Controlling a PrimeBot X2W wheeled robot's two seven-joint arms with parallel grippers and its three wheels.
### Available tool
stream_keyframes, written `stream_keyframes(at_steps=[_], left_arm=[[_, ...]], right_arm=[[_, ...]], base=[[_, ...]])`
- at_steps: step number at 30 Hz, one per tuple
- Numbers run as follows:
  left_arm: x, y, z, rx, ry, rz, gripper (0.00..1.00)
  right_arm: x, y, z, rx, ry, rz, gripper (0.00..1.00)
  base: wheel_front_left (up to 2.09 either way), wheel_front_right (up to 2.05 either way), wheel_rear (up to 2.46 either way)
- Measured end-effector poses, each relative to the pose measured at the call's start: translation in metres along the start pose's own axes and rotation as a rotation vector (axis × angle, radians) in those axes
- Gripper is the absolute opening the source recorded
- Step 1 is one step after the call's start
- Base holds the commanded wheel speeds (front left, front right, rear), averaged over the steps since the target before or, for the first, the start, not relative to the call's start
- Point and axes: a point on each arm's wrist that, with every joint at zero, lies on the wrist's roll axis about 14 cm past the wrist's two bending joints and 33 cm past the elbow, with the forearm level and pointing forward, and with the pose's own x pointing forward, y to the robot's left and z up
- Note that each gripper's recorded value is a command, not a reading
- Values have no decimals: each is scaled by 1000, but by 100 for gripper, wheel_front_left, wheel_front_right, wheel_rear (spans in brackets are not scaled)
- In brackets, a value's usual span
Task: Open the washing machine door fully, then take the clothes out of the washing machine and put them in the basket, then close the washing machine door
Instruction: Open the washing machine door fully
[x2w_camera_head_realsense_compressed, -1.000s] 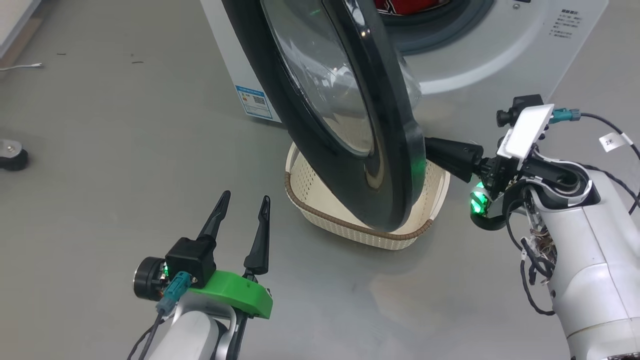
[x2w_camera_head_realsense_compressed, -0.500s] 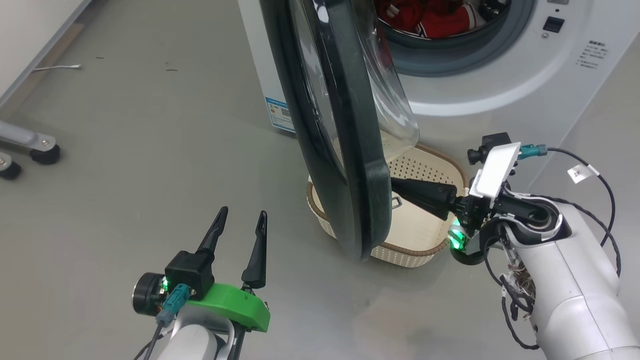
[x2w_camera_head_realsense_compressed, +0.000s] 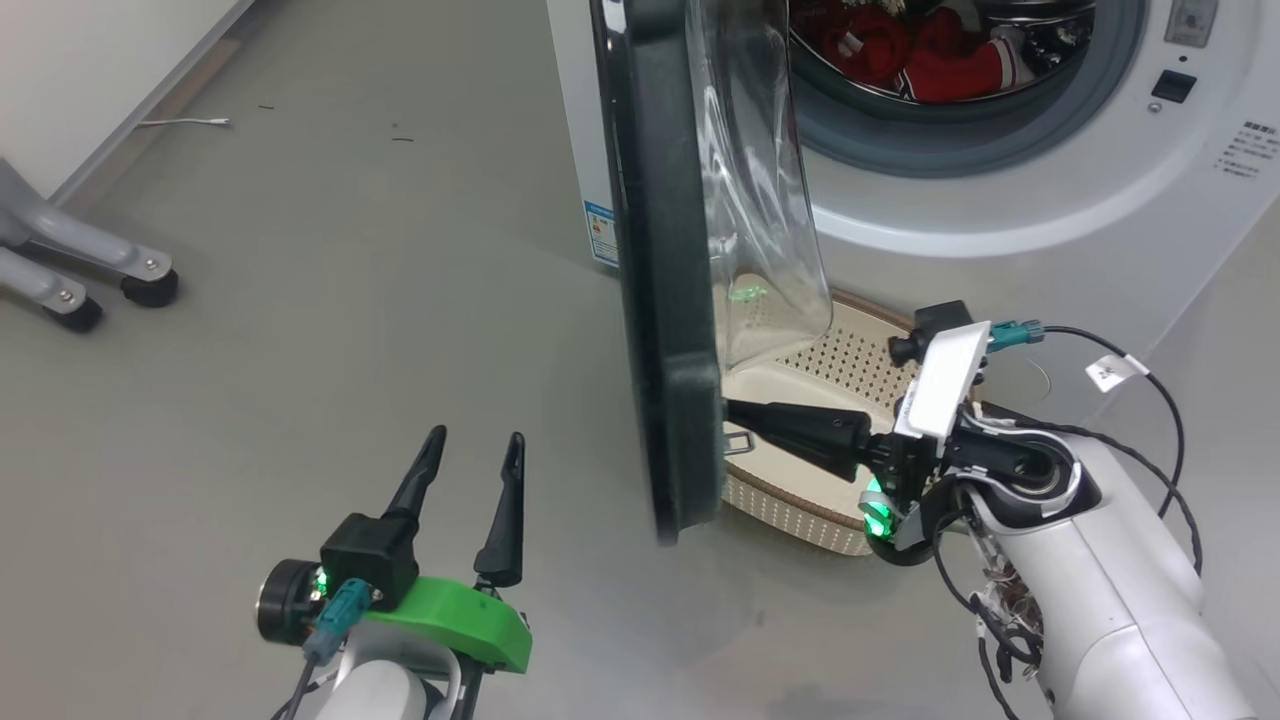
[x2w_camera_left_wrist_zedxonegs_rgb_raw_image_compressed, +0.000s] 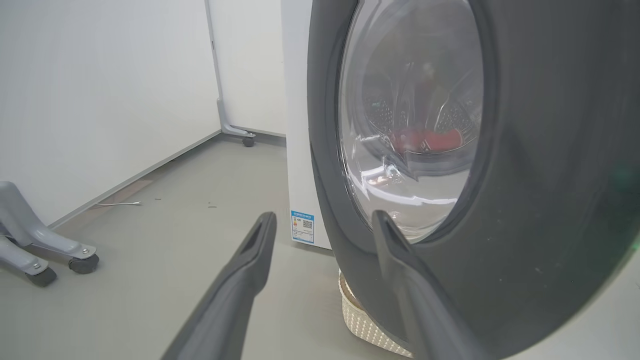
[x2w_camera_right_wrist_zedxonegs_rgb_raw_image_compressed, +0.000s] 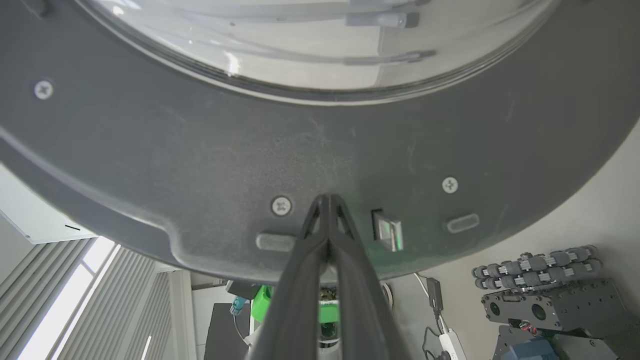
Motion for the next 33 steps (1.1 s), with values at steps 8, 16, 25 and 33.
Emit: stream_keyframes(at_steps=[8, 16, 25, 33], left_arm=[[-3, 10, 3, 0, -9, 30, 100], [0, 12, 4, 9, -15, 34, 100], [9, 7, 5, 11, -21, 18, 100], [15, -3, 2, 14, -12, -12, 100]], right_arm=[[11, 4, -16, 12, 38, 25, 0], [8, 4, -12, 18, -8, 33, 0], [-11, 7, 5, 40, -133, 72, 0], [-49, 5, 29, 54, -343, 98, 0]], base=[[0, 0, 0], [0, 0, 0], [0, 0, 0], [0, 0, 0]])
